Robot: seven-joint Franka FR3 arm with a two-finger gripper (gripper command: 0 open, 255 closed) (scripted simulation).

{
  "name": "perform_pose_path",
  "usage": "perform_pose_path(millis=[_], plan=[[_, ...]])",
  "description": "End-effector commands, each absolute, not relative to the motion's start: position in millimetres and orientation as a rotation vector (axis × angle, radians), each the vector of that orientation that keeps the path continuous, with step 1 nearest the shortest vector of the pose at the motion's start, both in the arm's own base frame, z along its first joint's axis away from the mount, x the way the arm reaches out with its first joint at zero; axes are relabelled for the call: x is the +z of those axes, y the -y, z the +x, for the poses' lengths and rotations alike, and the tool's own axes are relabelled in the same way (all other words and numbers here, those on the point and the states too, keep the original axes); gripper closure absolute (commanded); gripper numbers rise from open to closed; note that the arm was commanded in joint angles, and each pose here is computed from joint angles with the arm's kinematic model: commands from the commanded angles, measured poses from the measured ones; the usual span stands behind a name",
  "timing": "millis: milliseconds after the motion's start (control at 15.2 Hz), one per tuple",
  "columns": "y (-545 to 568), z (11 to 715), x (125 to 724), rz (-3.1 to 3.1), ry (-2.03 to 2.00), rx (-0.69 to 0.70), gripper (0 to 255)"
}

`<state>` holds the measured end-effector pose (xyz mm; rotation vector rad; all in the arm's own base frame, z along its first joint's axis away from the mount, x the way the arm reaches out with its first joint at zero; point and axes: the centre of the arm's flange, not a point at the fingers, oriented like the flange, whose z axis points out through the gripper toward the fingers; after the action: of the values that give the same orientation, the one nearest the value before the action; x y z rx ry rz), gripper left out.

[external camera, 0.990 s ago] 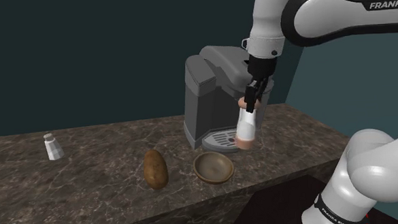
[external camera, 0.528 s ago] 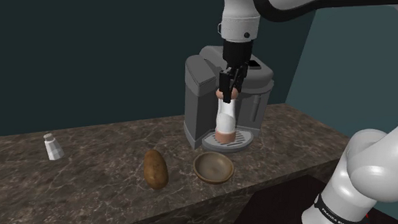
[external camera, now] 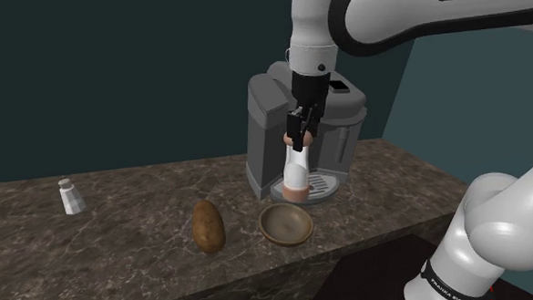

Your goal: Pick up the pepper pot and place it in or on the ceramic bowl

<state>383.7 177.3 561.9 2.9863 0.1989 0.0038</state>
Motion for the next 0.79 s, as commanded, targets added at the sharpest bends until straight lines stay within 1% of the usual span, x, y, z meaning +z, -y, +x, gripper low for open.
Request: perform_pose_path(millis=[0, 726], plan=[[-177, 384, 552, 2.987, -0.199, 0.005, 255], [-177, 384, 494, 2.987, -0.199, 0.005, 255]])
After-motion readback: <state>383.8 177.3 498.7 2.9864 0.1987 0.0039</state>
